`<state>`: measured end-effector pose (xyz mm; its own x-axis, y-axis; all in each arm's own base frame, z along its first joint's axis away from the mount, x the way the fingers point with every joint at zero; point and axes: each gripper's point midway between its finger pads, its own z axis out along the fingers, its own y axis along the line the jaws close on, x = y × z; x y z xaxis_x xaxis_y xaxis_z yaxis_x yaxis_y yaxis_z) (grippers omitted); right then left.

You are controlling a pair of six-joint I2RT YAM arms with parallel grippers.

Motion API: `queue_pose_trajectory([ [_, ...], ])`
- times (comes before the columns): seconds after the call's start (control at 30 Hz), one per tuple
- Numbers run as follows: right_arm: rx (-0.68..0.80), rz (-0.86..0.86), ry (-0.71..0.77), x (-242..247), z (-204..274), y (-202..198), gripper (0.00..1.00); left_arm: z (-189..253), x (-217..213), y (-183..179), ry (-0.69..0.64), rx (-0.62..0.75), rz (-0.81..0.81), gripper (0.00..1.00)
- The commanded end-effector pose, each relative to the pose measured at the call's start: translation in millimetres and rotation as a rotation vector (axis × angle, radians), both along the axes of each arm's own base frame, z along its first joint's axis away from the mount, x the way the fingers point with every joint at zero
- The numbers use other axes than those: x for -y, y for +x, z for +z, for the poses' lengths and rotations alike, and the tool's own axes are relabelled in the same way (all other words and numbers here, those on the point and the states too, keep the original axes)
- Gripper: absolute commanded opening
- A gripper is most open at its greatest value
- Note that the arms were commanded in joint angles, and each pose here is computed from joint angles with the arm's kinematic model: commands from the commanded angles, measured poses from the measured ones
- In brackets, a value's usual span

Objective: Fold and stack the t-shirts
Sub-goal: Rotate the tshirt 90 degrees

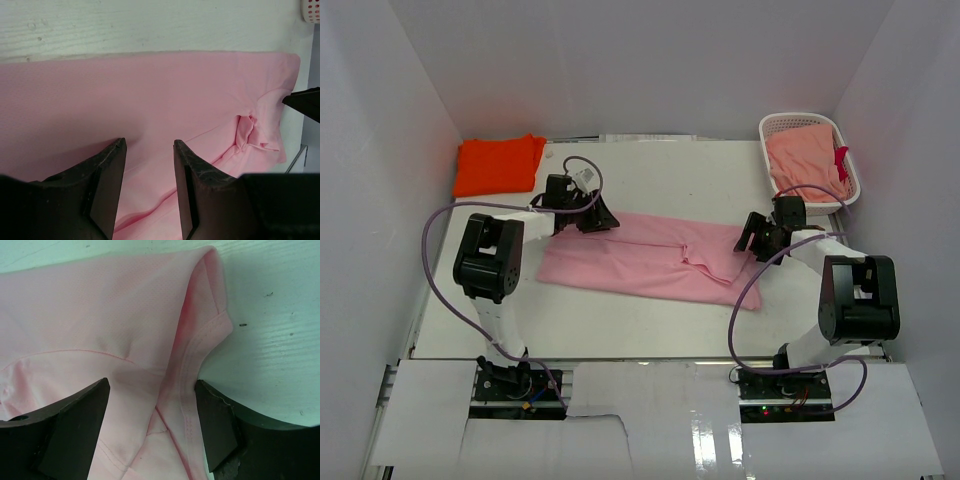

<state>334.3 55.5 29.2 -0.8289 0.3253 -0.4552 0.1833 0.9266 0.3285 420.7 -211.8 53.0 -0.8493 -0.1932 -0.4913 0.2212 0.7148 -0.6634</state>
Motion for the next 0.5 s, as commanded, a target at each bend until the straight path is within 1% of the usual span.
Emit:
queue_pose_trajectory([
  [0.0,0.021,-0.011,0.010,0.9,1.1,11.8,0.75,19.2,-7.1,5.9,0.006,0.076,0.020,0.53],
  [0.2,0.065,-0.009,-0.007,2.8,15.8,11.0,0.75,16.6,-19.0,7.1,0.029,0.085,0.066,0.53],
  [0.33,0.080,-0.006,-0.011,3.8,22.6,12.3,0.73,9.6,-24.2,5.9,0.036,0.066,0.086,0.53],
  [0.47,0.039,-0.004,-0.018,4.2,10.0,11.7,0.65,1.9,-29.5,4.1,0.037,0.051,0.107,0.53],
])
